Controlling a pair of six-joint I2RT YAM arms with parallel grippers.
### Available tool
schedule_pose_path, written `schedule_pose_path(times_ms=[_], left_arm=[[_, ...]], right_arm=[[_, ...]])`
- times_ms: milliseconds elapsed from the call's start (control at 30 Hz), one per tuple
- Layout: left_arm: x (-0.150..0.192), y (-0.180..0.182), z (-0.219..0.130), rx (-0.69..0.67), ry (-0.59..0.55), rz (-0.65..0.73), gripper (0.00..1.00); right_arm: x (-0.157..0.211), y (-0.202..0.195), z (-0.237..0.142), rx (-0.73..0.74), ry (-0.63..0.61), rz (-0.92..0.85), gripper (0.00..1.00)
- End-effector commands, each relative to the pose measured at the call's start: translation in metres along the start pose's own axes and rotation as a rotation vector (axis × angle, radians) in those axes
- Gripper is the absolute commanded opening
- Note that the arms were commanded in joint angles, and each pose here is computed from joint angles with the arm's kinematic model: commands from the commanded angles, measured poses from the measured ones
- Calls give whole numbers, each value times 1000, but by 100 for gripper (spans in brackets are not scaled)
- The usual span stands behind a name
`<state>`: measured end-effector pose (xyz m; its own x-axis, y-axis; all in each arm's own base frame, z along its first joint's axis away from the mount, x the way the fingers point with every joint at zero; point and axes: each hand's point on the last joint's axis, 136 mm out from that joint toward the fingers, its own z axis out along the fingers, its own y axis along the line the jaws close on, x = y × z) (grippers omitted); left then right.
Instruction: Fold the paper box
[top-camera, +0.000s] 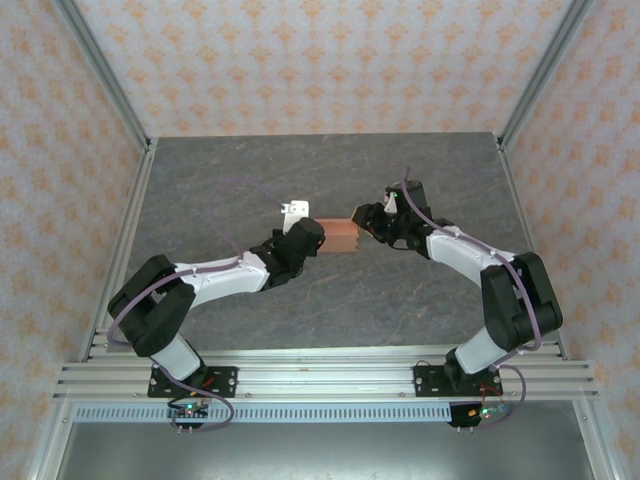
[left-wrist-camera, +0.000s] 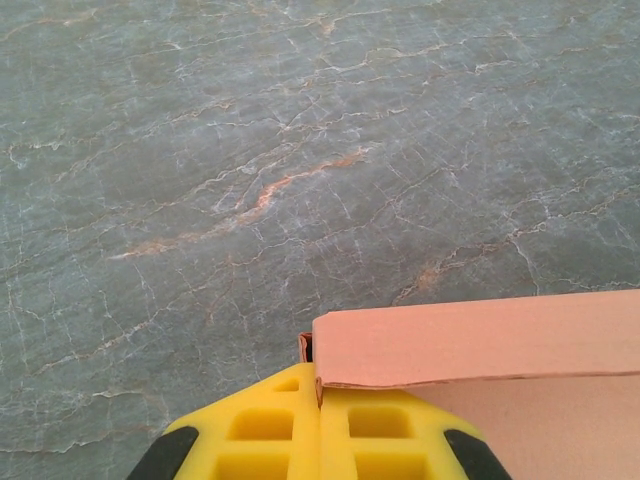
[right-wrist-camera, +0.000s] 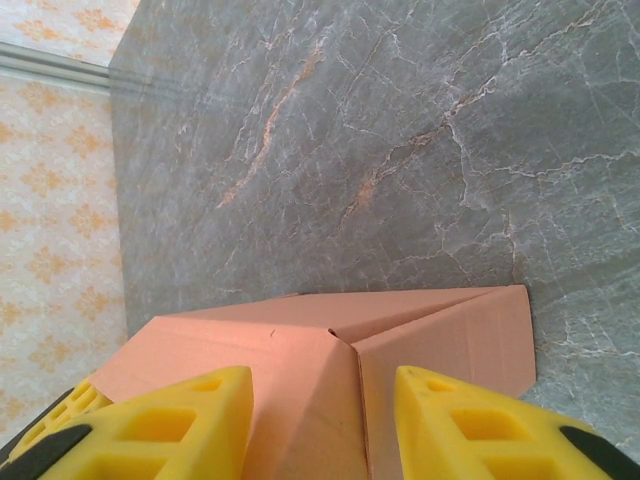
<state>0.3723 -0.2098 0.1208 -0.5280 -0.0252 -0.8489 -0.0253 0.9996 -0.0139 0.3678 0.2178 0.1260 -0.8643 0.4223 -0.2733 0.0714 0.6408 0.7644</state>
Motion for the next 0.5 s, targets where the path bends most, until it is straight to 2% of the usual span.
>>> schedule_pose_path(times_ms=[0, 300, 467], left_arm=[[30, 12, 0, -56, 96, 86, 0], [28, 13, -7, -38, 93, 71, 11], [26, 11, -12, -10, 96, 72, 21]], right_arm=[[5, -6, 1, 4, -14, 23, 38], [9, -14, 3, 22, -11, 18, 35], [8, -14, 3, 29, -16, 13, 35]])
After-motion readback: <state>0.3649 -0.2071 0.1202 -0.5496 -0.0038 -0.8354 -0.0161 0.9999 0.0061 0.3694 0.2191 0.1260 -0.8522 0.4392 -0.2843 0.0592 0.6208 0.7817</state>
